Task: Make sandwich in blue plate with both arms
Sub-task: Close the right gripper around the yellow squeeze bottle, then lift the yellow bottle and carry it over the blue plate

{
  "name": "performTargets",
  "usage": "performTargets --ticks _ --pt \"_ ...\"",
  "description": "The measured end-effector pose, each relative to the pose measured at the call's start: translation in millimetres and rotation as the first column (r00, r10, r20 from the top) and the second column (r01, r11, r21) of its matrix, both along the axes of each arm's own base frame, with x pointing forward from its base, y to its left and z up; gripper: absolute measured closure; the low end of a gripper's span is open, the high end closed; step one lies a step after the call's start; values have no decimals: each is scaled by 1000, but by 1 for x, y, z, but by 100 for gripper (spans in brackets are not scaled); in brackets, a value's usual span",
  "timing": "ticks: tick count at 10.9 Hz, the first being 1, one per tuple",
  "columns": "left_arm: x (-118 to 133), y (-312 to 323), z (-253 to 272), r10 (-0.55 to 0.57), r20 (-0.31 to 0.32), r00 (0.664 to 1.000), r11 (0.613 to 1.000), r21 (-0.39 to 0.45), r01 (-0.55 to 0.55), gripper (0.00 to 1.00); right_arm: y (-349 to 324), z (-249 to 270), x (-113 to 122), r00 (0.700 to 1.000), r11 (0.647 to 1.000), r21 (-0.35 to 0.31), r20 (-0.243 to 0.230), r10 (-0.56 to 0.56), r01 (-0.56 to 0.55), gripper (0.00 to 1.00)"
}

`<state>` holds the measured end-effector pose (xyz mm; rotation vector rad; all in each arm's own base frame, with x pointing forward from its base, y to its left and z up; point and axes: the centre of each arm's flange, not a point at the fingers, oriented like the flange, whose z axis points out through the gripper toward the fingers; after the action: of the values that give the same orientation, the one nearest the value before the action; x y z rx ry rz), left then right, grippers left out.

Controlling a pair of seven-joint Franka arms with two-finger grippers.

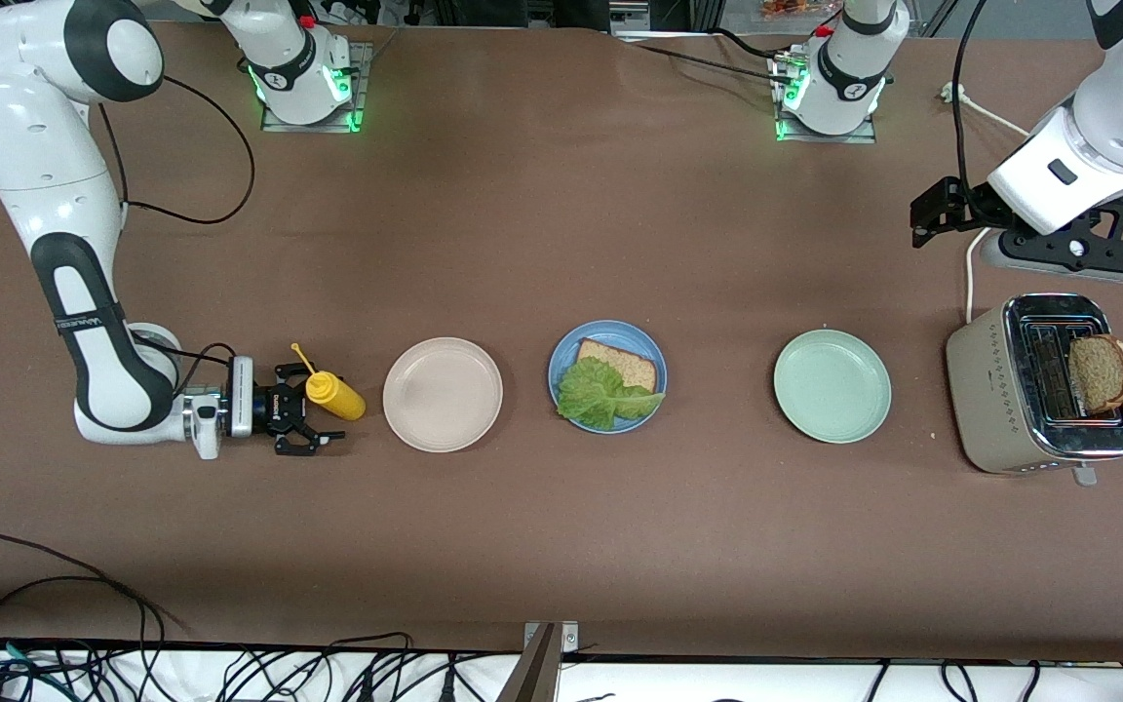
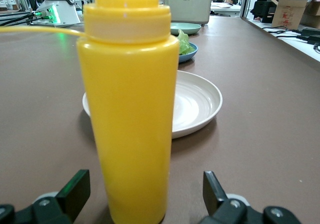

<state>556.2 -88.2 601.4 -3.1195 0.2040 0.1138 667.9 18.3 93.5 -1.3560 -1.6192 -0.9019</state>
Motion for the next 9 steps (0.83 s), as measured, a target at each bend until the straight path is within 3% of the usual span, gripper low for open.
performTargets --ticks 3,6,8,9 --pt "-1 -4 0 -8 0 1000 1000 0 8 0 8 -5 0 1000 1000 -2 -1 -7 7 0" --pt "-1 -6 0 -10 0 1000 1000 0 10 0 10 -9 1 1000 1000 -12 4 -18 18 11" --pt "-1 -6 0 -11 0 1000 1000 0 11 0 9 -9 2 1000 1000 -16 7 -24 24 43" --pt "-1 -6 0 -11 0 1000 1000 -1 11 0 9 -9 2 1000 1000 -16 8 -27 27 53"
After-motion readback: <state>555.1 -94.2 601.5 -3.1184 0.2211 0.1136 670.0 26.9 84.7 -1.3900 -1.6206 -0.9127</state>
